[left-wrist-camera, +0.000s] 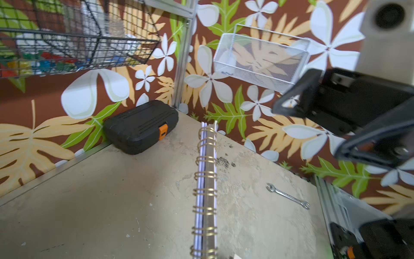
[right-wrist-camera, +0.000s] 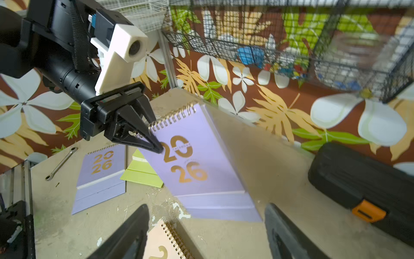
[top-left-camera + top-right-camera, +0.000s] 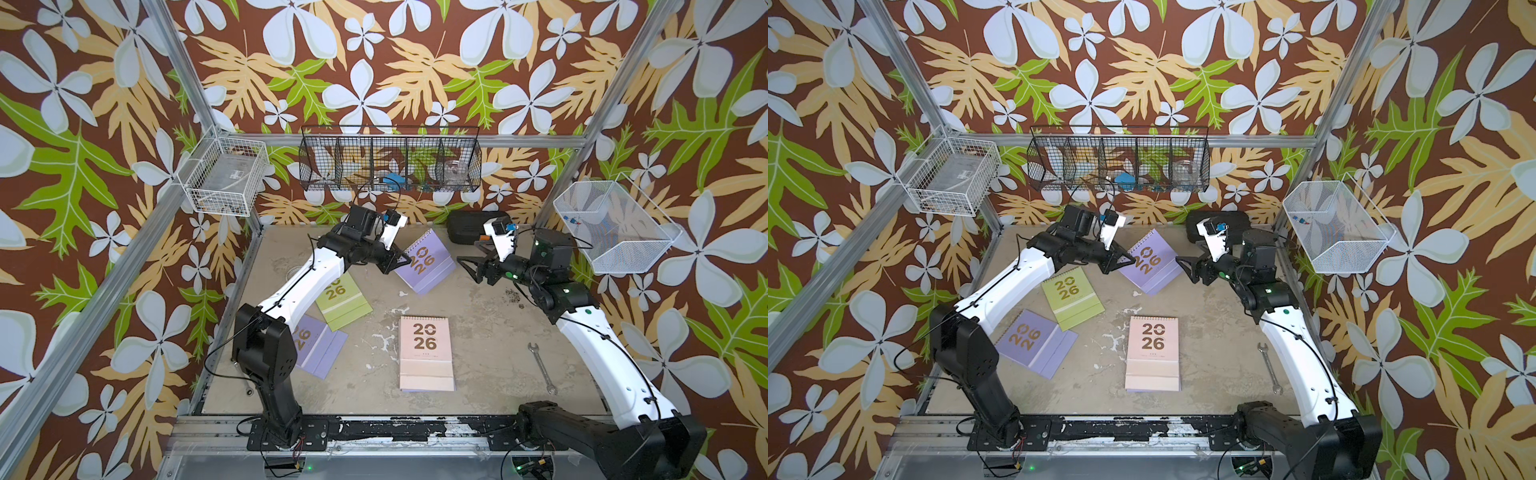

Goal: Stack the calendars
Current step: Place the calendar at the calendar.

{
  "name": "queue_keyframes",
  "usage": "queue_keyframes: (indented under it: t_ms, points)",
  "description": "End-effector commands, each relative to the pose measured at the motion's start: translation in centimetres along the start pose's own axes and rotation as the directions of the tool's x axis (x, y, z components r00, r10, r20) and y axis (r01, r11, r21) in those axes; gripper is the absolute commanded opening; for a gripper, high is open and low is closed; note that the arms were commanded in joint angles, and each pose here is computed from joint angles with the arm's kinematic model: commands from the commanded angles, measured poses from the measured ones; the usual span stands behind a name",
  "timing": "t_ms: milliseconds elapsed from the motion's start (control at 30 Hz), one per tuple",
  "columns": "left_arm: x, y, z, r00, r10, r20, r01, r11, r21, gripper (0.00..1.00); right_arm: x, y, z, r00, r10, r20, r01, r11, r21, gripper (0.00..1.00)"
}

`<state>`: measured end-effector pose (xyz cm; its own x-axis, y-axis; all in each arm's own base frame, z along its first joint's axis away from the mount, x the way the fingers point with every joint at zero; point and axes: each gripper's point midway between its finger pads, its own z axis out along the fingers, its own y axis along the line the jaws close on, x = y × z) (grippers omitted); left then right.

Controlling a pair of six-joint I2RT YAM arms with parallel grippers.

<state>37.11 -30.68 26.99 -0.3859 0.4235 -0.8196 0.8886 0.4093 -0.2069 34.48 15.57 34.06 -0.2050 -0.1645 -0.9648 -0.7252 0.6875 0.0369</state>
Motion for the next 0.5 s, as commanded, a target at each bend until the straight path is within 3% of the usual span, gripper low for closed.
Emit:
queue_keyframes:
  t_ms: [0,233,467]
  points:
    - [-0.3,-2.2,-1.6,0.987,0.158,0.041,-0.16,0.985,0.066,0.0,-1.5,2.7,-0.1,0.99,-0.128,0.054,0.133,0.985,-0.11,0.81]
    - [0.7,-4.9,-4.3,0.961,0.273,0.049,-0.276,0.958,0.08,0.0,-2.0,6.5,0.3,0.984,-0.16,0.076,0.175,0.946,-0.273,0.79]
    - [0.9,-6.3,-5.6,0.954,0.291,0.069,-0.297,0.951,0.088,0.0,-1.3,9.3,1.2,0.987,-0.152,0.053,0.16,0.906,-0.392,0.73]
